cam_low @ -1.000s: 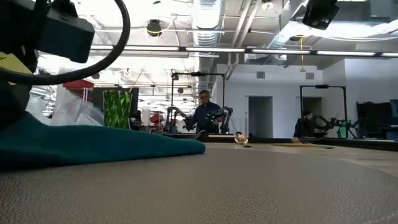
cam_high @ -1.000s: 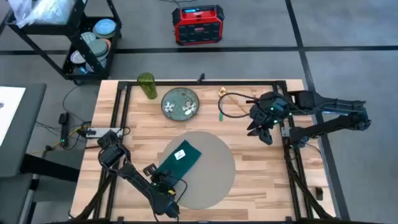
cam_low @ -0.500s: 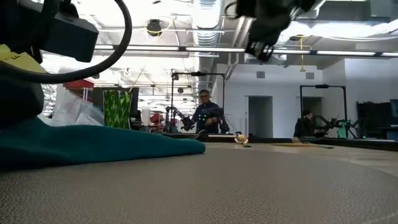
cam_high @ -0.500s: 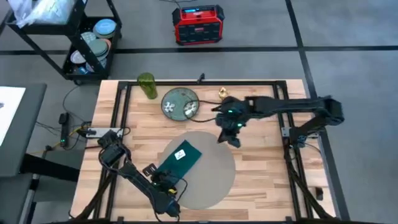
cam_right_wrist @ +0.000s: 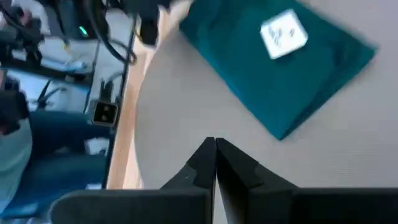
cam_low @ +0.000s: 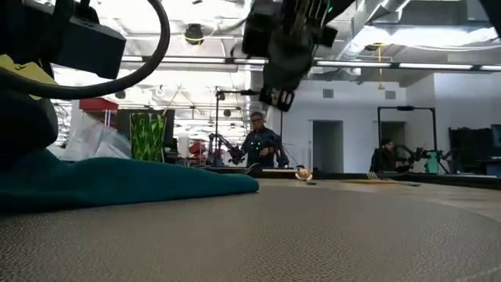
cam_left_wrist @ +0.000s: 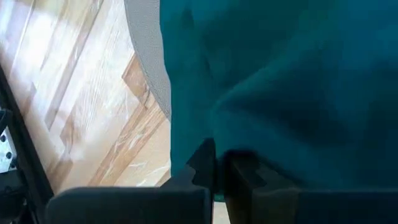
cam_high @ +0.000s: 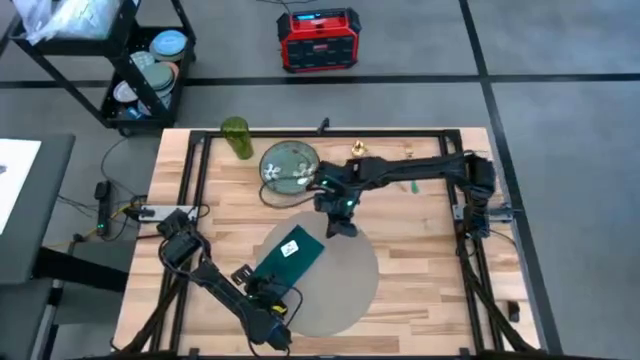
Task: Set table place
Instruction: Fold the green napkin
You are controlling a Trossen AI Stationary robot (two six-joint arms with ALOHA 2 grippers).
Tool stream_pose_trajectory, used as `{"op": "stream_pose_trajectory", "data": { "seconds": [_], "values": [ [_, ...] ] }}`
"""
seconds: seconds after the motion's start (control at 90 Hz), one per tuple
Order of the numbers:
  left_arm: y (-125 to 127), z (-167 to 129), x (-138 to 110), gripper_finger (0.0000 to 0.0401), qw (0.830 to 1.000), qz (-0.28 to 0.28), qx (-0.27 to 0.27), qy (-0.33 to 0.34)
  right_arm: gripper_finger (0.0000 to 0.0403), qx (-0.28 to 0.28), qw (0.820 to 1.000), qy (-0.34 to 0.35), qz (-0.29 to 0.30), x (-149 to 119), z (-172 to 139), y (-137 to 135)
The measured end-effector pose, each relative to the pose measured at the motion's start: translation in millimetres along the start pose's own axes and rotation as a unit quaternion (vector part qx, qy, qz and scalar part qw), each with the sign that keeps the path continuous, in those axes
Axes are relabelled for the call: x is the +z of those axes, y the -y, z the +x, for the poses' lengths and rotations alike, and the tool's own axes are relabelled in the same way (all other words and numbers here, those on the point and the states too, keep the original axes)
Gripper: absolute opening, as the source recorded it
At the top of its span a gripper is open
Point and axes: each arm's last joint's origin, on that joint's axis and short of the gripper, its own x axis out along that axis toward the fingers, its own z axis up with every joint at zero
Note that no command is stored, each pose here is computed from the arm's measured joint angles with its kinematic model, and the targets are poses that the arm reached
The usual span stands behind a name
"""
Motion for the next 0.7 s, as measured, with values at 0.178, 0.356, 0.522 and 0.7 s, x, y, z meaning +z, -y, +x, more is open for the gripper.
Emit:
{"op": "stream_pose_trajectory", "data": {
  "seconds": [0.178, 0.356, 0.522, 0.7],
  "values": [
    [-3, 0, 0, 0.0000, 1.000, 0.003, 0.014, -0.009, 0.0000, 0.036, 0.998, -0.049, -0.005, 1, 22, 15],
    [-7, 1, 3, 0.0000, 0.999, 0.006, 0.032, -0.014, 0.0000, 0.054, 0.997, -0.053, -0.010, 15, 39, 19],
    [-7, 3, 8, 0.0000, 0.999, 0.008, 0.034, -0.018, 0.0000, 0.052, 0.998, -0.020, -0.041, 37, 44, 20],
    [-7, 5, 11, 0.0000, 0.999, 0.006, 0.032, -0.021, 0.0000, 0.058, 0.998, -0.029, -0.007, 43, 65, 40]
  ]
}}
